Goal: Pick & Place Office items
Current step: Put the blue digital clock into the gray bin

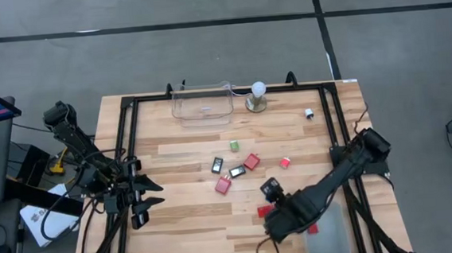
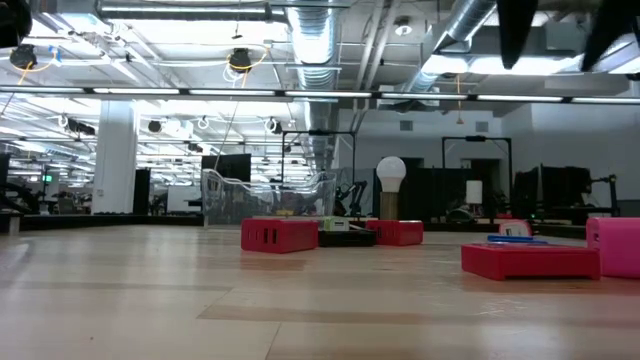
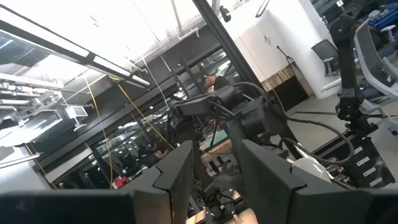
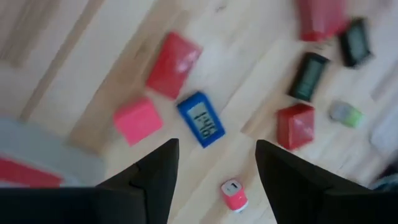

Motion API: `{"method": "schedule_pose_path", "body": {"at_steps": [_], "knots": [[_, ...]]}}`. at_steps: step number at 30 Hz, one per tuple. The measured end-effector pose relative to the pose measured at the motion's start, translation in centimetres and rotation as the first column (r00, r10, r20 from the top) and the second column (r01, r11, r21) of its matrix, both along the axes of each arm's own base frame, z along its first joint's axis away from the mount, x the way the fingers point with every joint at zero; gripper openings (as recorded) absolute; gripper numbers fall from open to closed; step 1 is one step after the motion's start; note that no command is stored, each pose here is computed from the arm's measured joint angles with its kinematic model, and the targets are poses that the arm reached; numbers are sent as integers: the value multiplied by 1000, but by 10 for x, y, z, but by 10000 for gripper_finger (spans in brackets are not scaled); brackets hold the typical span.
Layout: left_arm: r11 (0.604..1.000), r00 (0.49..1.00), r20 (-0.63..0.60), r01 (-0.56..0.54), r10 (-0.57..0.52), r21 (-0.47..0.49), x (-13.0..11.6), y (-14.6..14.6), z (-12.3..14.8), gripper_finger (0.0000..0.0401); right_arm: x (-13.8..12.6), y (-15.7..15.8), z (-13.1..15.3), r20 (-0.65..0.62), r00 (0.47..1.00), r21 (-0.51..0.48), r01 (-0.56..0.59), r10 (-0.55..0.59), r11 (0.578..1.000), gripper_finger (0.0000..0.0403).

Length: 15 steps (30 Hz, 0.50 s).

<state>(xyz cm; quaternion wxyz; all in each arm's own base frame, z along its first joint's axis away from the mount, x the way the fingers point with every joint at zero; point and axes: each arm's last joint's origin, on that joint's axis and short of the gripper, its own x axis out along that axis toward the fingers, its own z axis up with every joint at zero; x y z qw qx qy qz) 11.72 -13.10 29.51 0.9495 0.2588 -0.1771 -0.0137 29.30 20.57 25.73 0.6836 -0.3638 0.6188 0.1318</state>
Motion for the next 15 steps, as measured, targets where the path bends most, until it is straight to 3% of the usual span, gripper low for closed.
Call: {"method": "schedule_pose_path", "body": {"at_steps": [4,8,13,15], "knots": [[1000,1000,0,0,0,0,0,0,0,129,4,2,-20,-138,980,-75,-157,145,985,218],[1000,1000,-1,0,0,0,0,0,0,129,11,4,-48,-277,936,-122,-259,217,958,221],[1000,1000,-1,0,0,0,0,0,0,129,24,-2,-81,-378,903,-138,-274,206,952,218],[1000,1000,-1,0,0,1,0,0,0,129,30,-8,-88,-414,893,-90,-232,175,969,217]]}}
